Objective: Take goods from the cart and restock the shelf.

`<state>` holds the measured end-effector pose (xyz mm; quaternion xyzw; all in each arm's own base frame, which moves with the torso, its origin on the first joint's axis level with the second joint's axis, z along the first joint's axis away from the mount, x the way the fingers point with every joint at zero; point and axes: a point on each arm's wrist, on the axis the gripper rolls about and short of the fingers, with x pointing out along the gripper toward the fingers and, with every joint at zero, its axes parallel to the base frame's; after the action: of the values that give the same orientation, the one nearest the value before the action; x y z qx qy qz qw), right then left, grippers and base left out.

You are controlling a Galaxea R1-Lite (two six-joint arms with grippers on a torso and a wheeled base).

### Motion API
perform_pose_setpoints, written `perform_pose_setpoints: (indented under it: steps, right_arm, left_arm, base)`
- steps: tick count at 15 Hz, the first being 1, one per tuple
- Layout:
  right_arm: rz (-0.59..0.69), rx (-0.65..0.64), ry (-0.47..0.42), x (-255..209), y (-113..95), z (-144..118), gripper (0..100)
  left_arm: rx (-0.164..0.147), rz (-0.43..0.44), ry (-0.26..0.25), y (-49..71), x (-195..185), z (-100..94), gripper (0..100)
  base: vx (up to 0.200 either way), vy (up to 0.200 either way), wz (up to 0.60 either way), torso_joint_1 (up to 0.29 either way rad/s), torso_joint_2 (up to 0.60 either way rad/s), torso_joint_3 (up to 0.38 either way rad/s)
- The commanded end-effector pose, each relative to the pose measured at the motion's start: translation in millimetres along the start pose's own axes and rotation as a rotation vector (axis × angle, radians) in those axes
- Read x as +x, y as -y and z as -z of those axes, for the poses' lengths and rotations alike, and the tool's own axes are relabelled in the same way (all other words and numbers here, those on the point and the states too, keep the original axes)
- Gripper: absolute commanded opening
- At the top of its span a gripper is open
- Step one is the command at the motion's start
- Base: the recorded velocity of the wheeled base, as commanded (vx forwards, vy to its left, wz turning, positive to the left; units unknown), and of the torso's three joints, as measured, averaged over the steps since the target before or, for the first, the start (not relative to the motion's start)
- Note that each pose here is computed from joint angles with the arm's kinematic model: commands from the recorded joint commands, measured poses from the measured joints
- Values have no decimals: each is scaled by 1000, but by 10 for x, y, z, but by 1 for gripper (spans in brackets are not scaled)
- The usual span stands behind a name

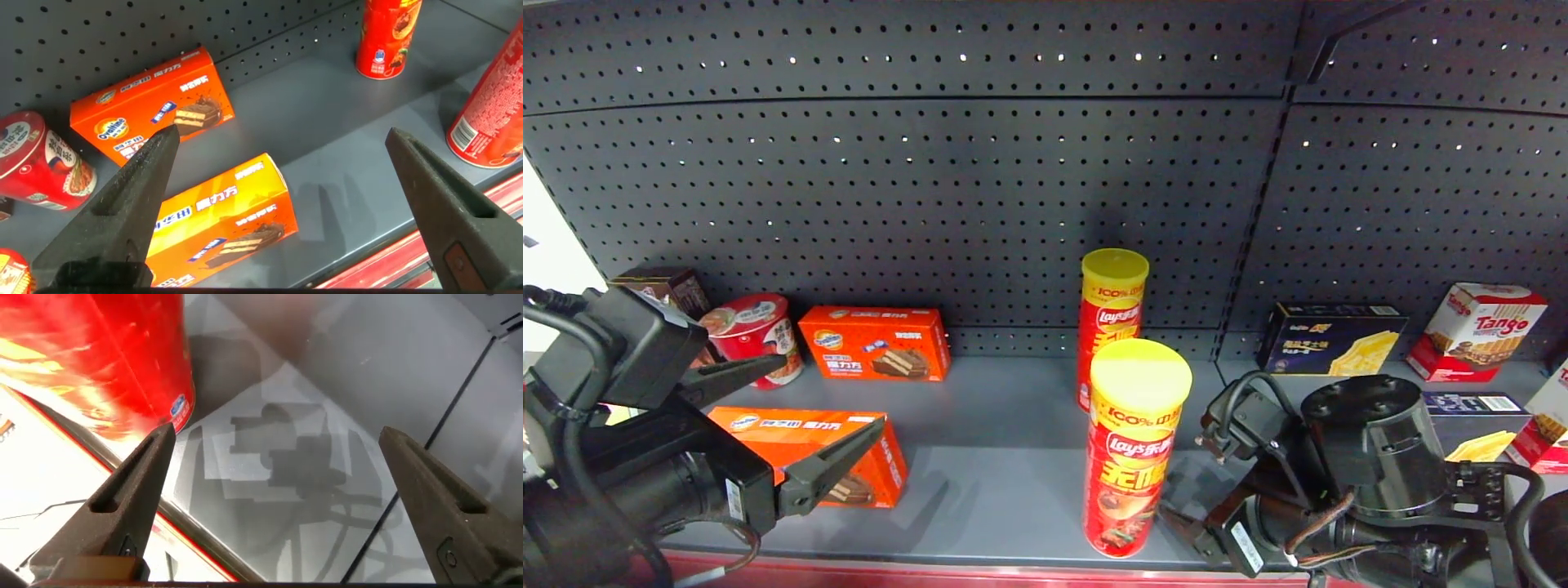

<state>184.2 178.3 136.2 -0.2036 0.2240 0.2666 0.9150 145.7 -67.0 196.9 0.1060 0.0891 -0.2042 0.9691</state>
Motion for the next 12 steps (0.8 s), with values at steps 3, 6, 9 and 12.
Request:
perform_pose_setpoints:
  steps: [3, 6, 9, 12]
  right_arm:
    - [-1, -2, -5, 17, -8, 3, 100]
    - [-1, -3, -6, 48, -15, -8, 100]
    - [-1, -2, -5, 79, -20, -28, 100]
    - [-2, -2, -9, 79, -22, -18, 100]
  left_arm:
    - [0, 0, 2, 0, -1, -1, 100]
    - [0, 0, 0, 1, -1, 3, 100]
    - [0, 0, 0, 1, -1, 3, 100]
    - [1, 3, -15, 8, -4, 47, 100]
  base:
    - [0, 0, 0, 0, 0, 0]
    - [0, 0, 0, 0, 0, 0]
    - [0, 0, 0, 0, 0, 0]
    - [0, 0, 0, 0, 0, 0]
